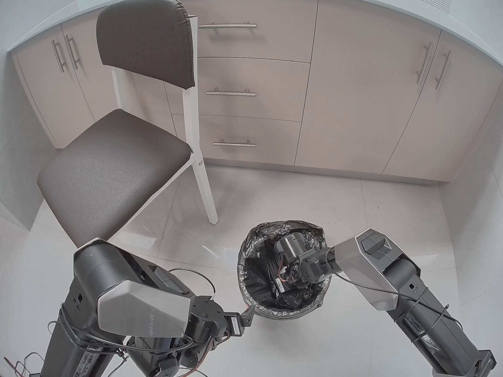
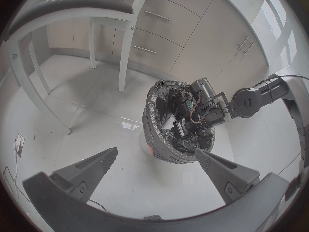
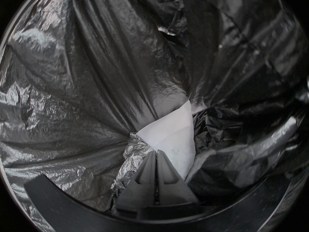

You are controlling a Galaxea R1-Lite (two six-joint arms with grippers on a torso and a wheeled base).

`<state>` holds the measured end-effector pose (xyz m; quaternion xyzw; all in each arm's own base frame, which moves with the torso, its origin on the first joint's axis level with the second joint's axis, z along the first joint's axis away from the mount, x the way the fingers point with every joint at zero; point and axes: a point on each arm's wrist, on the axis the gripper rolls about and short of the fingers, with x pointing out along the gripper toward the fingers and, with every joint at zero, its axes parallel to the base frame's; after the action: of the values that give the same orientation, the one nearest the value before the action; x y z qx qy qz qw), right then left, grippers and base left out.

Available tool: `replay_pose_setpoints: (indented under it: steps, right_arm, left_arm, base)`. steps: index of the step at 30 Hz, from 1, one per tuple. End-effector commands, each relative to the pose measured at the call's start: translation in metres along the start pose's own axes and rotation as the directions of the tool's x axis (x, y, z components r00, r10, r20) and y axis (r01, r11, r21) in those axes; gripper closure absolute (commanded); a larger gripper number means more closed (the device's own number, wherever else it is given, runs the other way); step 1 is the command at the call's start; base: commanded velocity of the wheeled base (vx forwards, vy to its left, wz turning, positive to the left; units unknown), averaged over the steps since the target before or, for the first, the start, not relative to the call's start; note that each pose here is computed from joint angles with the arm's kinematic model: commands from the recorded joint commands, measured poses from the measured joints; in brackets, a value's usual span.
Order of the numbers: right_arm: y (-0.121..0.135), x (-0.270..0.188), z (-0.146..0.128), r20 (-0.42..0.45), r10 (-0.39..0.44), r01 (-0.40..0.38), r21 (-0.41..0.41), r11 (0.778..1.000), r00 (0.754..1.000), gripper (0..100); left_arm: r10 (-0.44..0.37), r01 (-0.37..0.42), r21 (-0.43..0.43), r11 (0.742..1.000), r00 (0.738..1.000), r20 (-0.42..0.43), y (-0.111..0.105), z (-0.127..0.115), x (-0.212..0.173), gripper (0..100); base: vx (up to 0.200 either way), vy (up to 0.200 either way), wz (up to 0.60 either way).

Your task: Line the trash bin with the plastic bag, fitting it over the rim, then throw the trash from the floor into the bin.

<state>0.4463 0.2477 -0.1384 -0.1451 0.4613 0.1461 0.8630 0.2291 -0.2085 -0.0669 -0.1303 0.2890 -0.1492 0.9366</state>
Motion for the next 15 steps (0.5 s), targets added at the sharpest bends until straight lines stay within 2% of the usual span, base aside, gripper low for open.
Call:
replay_pose_setpoints:
  steps: [1, 6, 11, 15]
  right_arm:
    - [-0.001, 0.002, -0.002, -0.008, -0.001, 0.001, 0.001, 1.000, 1.000, 100]
    - [-0.001, 0.000, 0.000, -0.001, -0.001, 0.001, 0.002, 1.000, 1.000, 100]
    - [0.000, -0.035, 0.030, 0.051, 0.008, -0.008, 0.000, 1.000, 0.999, 100]
    - [0.006, -0.077, 0.052, 0.046, 0.019, -0.018, -0.022, 1.000, 0.999, 100]
  left_arm:
    - [0.000, 0.000, 0.000, 1.000, 1.000, 0.000, 0.000, 0.000, 0.000, 0]
    - [-0.001, 0.001, 0.000, 1.000, 1.000, -0.001, 0.000, 0.000, 0.000, 0]
    - [0.000, 0.000, 0.001, 1.000, 1.000, -0.002, 0.000, 0.000, 0.000, 0]
    - [0.003, -0.003, 0.004, 1.000, 1.000, -0.004, 0.001, -0.001, -0.001, 0]
  base:
    - [0.000, 0.000, 0.00]
    - [0.000, 0.000, 0.00]
    - [0.000, 0.000, 0.00]
    - [0.000, 0.000, 0.00]
